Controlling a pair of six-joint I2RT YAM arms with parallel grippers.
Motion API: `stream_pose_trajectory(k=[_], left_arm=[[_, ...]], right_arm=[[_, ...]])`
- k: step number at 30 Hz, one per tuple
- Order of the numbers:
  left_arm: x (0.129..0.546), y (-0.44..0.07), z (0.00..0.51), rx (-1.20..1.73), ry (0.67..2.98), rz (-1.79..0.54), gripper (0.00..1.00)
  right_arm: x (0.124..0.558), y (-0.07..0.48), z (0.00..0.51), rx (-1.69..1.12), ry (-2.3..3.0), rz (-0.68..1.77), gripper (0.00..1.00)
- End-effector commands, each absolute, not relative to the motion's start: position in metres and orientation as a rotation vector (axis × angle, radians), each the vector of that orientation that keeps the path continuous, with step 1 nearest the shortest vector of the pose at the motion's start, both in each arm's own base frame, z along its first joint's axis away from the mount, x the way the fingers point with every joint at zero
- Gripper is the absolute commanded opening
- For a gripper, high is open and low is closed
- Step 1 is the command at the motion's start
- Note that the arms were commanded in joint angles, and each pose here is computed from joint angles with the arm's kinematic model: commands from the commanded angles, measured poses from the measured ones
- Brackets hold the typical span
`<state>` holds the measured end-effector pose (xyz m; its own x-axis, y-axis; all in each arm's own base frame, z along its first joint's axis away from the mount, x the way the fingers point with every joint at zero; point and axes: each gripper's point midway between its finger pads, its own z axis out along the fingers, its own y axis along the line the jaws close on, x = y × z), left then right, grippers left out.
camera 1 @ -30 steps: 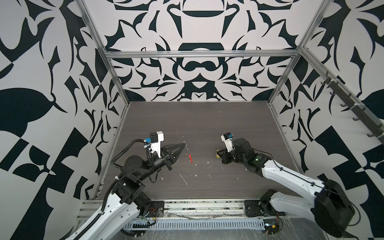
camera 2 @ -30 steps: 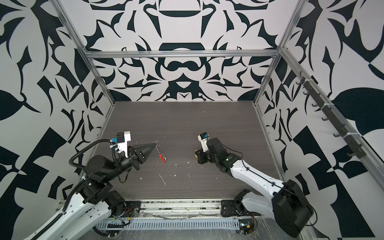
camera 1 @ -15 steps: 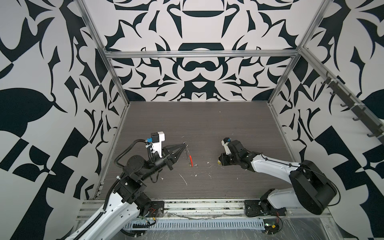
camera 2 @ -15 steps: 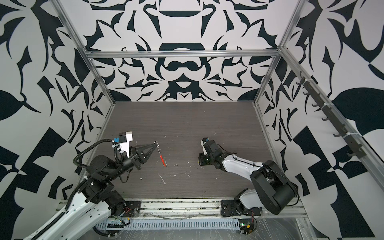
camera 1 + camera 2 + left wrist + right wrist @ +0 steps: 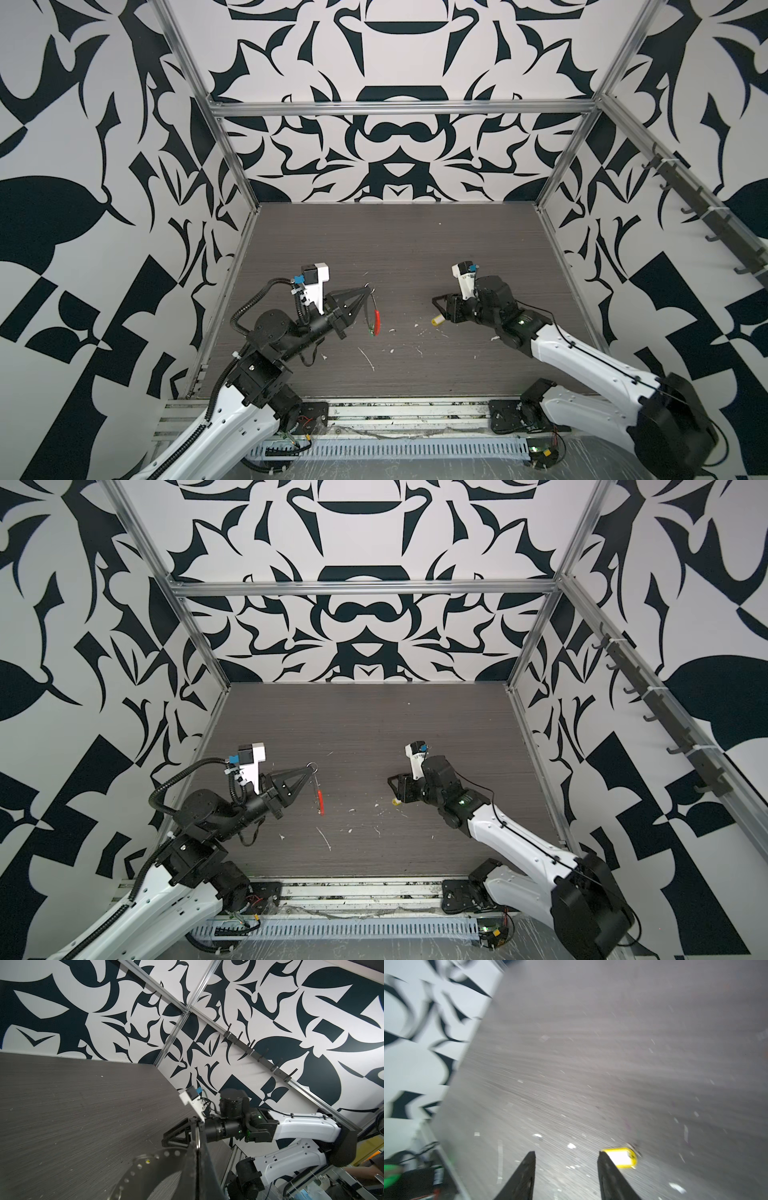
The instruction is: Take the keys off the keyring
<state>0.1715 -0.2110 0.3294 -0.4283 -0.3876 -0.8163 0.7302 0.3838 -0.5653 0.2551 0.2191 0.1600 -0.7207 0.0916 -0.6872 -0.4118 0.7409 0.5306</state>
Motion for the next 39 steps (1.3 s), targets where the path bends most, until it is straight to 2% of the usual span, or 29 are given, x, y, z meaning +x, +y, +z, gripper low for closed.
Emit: stream_pose_trajectory(k=[1, 11, 16, 21, 30, 39], left_arm=[[0.169, -0.205, 0.359, 0.291, 1.493, -1.309, 0.00], [0.165, -0.209, 0.377, 0.338, 1.470, -1.316, 0.00], [0.160, -0.216, 0.382, 0.402, 1.457, -1.331, 0.00], [0.134, -0.226, 0.394, 0.584, 1.359, -1.392, 0.00], [0.095, -0.236, 0.401, 0.832, 1.237, -1.521, 0.00], [0.079, -0.241, 0.403, 0.929, 1.173, -1.613, 0.00]], right_arm=[[0.245, 0.237, 0.206, -0.336, 2.045, 1.068, 0.51], [0.200, 0.271, 0.270, -0.548, 1.797, 1.226, 0.49], [0.179, 0.300, 0.271, -0.703, 1.794, 1.204, 0.51], [0.159, 0.326, 0.273, -0.810, 1.750, 1.285, 0.54], [0.148, 0.334, 0.295, -0.819, 1.669, 1.333, 0.59], [0.138, 0.342, 0.314, -0.814, 1.587, 1.425, 0.63]])
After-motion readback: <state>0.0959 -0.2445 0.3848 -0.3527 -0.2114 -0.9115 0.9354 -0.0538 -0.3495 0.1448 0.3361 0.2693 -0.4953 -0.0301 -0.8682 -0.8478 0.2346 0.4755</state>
